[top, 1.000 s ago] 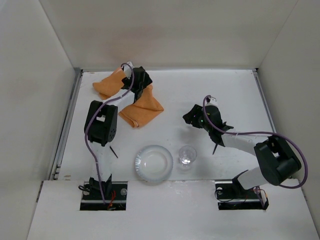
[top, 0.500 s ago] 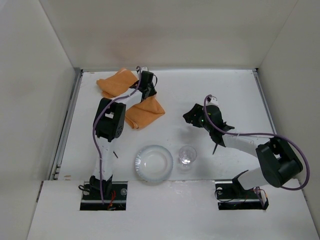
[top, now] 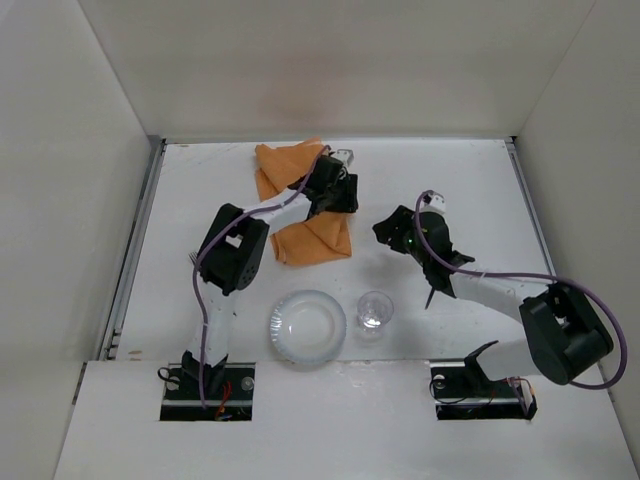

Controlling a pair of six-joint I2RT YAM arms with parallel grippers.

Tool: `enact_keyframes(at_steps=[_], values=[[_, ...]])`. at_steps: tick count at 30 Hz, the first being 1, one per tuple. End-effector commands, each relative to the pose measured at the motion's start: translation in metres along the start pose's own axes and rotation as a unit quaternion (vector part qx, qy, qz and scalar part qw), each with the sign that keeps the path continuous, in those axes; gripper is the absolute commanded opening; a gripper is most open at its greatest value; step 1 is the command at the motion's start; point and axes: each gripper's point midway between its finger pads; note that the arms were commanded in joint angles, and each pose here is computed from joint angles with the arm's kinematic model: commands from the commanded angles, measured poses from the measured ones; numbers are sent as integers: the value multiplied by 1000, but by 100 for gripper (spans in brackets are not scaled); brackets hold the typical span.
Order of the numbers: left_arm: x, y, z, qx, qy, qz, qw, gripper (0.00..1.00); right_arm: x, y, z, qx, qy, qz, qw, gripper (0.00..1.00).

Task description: Set the dinner table for one person

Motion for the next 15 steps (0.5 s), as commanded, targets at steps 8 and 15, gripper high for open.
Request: enact_keyframes(at_steps=[8,15], values=[[-99,138,-35,95,98,-189,972,69,-16,-6,-9,35,-35,-39,998,59],[-64,179,37,44,212,-229,949,68,-9,-44,13,36,-69,5,997,37]])
Point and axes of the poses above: each gripper's point midway between its finger pads, its own y axis back along the fingers, its own z axis along the line the jaws close on, x = y × z, and after that the axes turned 13 degrees about y, right-handed
